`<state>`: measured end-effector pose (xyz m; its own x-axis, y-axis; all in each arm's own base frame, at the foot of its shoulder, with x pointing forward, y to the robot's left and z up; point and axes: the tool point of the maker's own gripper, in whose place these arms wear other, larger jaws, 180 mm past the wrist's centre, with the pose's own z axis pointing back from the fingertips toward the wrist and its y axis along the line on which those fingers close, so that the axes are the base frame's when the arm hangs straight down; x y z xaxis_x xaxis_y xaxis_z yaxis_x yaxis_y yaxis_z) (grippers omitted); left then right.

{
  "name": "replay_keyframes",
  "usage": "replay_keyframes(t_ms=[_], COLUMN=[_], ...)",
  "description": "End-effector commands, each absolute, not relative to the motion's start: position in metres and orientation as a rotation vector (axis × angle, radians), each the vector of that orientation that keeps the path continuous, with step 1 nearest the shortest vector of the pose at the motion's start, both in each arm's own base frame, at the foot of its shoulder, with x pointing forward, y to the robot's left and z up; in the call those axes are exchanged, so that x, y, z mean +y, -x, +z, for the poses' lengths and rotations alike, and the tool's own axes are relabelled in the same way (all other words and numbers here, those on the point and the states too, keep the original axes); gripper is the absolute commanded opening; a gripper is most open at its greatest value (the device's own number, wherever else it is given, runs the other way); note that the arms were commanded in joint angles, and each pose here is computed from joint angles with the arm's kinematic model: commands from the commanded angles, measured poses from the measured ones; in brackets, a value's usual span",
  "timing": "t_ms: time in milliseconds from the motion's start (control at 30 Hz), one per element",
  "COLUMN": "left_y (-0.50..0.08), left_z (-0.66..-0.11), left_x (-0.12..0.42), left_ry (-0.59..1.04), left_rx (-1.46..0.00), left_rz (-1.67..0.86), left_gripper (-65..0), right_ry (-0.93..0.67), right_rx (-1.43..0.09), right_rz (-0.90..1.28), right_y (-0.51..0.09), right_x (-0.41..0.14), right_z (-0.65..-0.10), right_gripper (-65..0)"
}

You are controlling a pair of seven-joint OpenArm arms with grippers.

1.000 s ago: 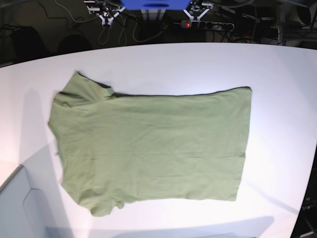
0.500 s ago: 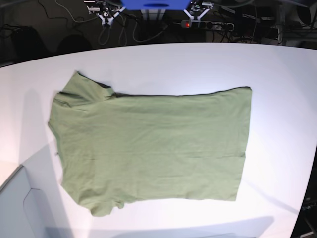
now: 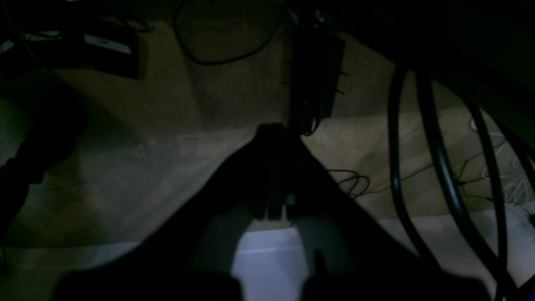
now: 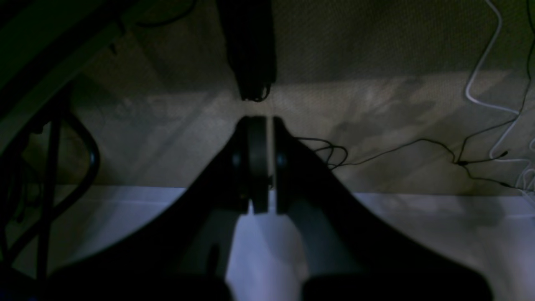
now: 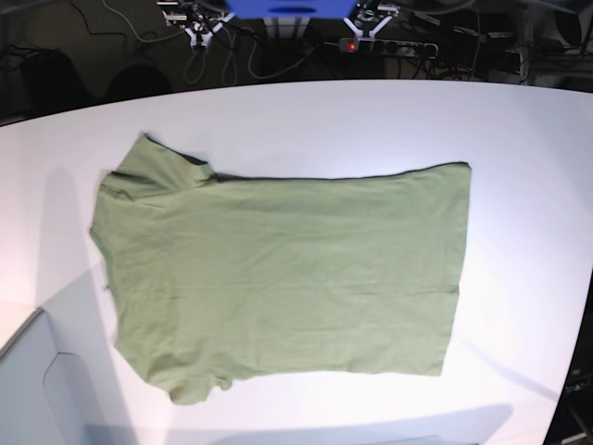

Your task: Fold the T-shirt properly

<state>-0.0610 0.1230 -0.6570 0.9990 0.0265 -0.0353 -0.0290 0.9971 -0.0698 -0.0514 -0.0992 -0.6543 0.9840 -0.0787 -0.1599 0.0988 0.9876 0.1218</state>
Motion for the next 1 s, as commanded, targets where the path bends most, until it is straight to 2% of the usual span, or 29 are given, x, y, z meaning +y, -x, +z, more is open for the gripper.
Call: replay_keyframes(t_ms=[0,800,967], left_y=[0.065,0.066,0.081], left_z=[-0.656,-0.656,-0.653], left_x=[0.125,0.135,0.139], left_ry=[0.065,0.051,0.044], left_rx=[0.038,0.038,0.044], left_rz=[0.025,0.026,0.028], left_gripper=[-64.7,-64.7,-64.8], right_ry=[-0.149,-0.150,-0.141], right_rx=[0.158,0.178,0.189], right_rz=[-0.079,-0.080,-0.080], right_y=[0.053,0.067,0.076], right_x=[-0.098,-0.097,-0.103], right_z=[-0.654,-0.652,-0.651], right_gripper=[-64.9,-64.9,-65.0])
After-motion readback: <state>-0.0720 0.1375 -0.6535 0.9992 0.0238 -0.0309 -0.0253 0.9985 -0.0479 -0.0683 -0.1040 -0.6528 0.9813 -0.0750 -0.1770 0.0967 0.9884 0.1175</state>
